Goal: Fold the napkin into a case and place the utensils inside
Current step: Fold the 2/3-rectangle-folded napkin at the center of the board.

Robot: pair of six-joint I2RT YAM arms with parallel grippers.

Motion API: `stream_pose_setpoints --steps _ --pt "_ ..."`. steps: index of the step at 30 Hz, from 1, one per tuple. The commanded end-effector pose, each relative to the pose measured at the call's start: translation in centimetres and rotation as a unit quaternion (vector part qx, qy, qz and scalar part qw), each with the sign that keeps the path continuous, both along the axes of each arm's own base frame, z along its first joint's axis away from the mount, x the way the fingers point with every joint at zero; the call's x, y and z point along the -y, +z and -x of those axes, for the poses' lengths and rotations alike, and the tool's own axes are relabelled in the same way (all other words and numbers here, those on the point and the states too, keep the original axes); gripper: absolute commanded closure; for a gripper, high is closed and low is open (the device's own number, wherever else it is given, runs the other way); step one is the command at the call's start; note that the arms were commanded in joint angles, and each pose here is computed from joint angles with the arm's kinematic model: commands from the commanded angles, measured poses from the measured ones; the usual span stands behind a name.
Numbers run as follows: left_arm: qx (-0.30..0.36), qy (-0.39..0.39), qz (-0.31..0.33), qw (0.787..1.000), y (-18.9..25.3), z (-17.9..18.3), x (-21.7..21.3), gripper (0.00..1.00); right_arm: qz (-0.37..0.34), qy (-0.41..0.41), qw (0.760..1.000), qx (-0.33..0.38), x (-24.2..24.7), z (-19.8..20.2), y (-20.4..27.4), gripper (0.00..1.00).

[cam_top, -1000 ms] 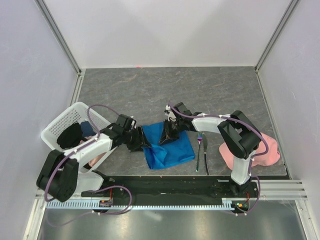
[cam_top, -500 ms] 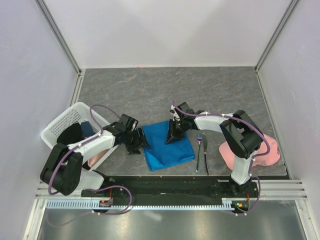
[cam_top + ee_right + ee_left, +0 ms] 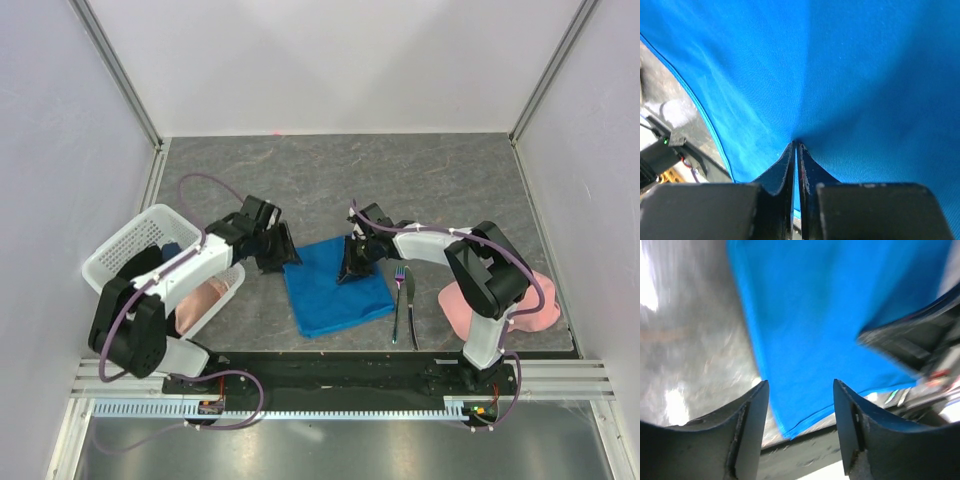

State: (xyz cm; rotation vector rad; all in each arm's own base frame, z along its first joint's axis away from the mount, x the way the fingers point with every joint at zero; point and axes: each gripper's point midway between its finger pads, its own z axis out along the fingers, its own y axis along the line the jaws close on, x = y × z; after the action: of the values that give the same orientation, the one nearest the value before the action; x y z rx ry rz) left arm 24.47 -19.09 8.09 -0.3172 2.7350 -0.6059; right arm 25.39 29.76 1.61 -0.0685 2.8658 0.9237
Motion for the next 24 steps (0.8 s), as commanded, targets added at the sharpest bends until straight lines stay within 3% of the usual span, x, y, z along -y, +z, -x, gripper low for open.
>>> stream_pose_setpoints --steps 1,6,10,13,17,24 --pt "0.031 0.002 -0.001 1.0 2.3 -4.2 0.5 0.4 0.088 -0.021 0.994 0.061 3.5 -4.2 -1.9 0.89" --pt "0.037 0.01 0.039 0.998 5.2 -7.0 0.7 0.41 0.143 0.025 0.985 0.095 3.9 -6.0 0.8 0.86" --pt "0.037 0.049 0.057 0.996 7.5 -8.0 -1.8 0.41 0.164 0.072 0.974 0.14 1.1 -4.6 5.2 0.58" --pt "0.025 0.078 0.05 0.995 7.4 -7.8 -4.3 0.41 0.197 0.116 0.96 0.162 -0.9 -1.9 6.2 0.43" --pt "-0.004 0.098 0.04 0.994 6.4 -6.7 -6.3 0.41 0.219 0.178 0.946 0.159 -3.1 1.3 5.0 0.42" --pt "-0.018 0.096 0.043 0.994 6.0 -5.7 -6.3 0.41 0.224 0.209 0.938 0.163 -5.8 2.7 3.3 0.39"
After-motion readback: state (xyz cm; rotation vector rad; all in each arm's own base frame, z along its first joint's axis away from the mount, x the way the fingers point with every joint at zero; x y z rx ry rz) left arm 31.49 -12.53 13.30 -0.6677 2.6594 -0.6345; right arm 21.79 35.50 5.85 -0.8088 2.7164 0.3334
